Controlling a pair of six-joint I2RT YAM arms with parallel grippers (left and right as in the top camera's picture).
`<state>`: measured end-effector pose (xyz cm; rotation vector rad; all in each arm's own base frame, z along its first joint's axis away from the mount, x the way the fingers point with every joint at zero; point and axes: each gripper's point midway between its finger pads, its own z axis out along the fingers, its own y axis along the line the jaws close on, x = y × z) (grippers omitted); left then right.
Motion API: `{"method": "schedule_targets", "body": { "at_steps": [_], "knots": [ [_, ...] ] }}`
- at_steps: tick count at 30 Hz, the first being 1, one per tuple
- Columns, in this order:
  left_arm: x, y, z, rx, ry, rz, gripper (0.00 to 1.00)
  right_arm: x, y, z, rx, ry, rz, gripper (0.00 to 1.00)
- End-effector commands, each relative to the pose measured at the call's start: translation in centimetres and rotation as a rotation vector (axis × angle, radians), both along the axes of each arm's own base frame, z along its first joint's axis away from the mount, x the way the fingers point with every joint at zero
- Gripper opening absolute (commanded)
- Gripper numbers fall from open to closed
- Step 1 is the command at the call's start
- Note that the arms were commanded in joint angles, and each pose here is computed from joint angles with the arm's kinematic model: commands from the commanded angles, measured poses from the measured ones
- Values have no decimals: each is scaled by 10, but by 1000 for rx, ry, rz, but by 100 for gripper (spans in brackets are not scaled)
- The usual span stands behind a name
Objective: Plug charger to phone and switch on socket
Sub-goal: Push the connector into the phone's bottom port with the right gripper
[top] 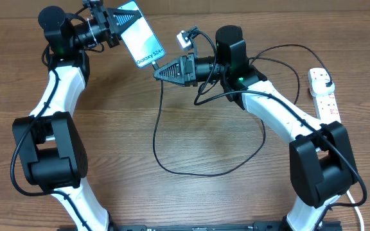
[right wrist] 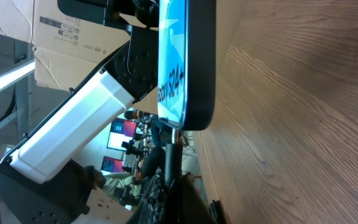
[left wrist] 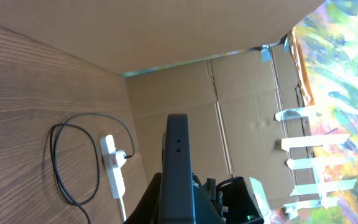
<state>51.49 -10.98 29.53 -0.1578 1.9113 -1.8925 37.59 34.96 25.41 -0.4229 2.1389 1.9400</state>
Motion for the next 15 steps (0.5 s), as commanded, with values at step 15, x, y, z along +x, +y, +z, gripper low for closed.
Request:
{"method": "schedule_targets", "body": {
  "at_steps": [15],
  "knots": [
    [-17,-24,6,14,-24,-117,4,15,-3,23,15,0,-104,4]
  ]
}}
